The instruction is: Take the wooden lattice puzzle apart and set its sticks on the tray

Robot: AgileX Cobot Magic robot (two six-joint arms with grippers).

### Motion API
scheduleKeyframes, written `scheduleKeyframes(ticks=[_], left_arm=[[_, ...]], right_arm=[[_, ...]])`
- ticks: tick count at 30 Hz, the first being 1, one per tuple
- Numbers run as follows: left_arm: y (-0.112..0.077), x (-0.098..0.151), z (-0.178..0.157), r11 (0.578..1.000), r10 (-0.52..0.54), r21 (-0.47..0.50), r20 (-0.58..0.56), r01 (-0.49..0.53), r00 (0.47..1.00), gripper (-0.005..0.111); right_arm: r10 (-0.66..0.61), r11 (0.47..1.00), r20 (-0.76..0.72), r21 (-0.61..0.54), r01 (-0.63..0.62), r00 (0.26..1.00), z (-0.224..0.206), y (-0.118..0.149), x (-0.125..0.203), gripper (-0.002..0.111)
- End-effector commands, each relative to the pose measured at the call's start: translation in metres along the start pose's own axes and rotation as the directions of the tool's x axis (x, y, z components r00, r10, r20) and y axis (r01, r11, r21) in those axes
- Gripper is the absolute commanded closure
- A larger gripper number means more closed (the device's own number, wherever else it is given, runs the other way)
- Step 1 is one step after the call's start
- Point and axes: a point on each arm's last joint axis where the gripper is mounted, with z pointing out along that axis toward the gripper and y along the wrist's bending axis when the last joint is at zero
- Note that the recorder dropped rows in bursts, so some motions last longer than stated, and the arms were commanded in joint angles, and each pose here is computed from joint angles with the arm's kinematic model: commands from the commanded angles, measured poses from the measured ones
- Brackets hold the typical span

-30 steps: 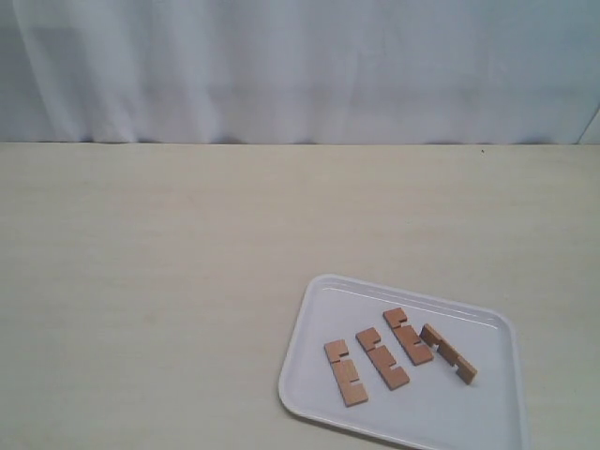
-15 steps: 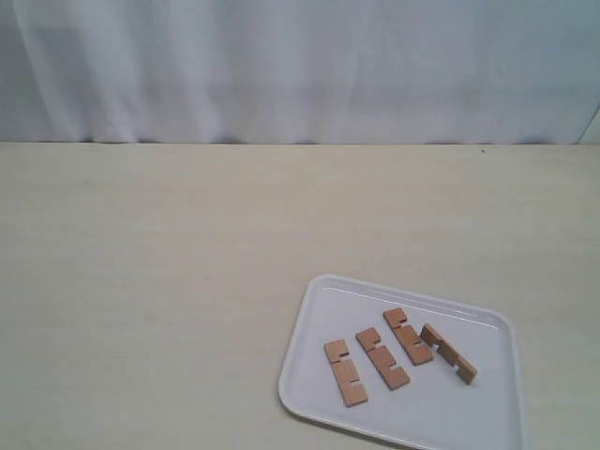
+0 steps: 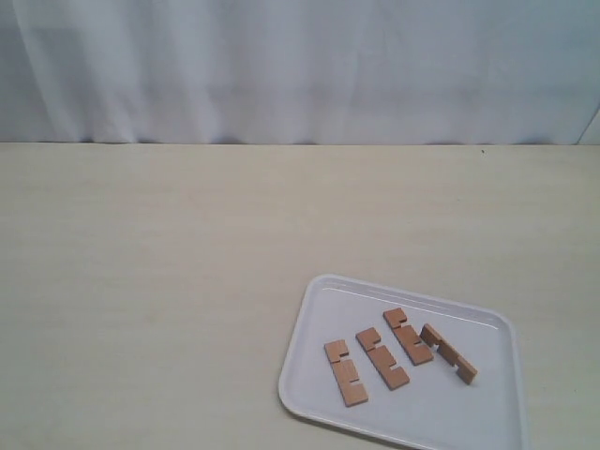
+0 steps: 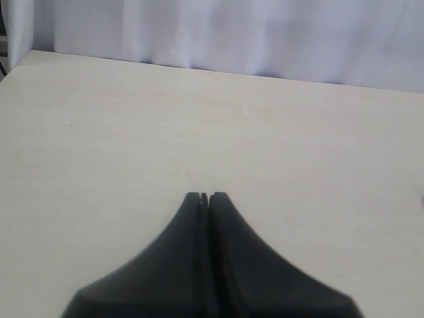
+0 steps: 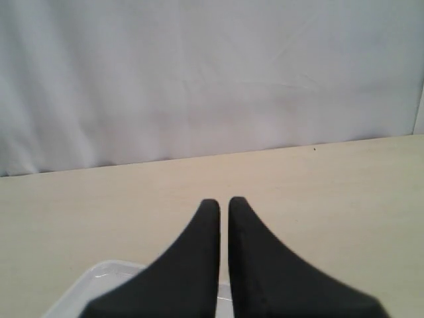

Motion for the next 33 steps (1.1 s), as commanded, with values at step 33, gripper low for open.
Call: scheduleKeyframes(ticks=[33], left_arm=[[0.0,0.0,0.0,1.0,0.0,-0.001,0.001,0.0,1.0,0.107]], right_arm=[[-0.125,0.991,-0.208,0.018,0.131,0.97,-0.002,-0.004,0.019,0.104]])
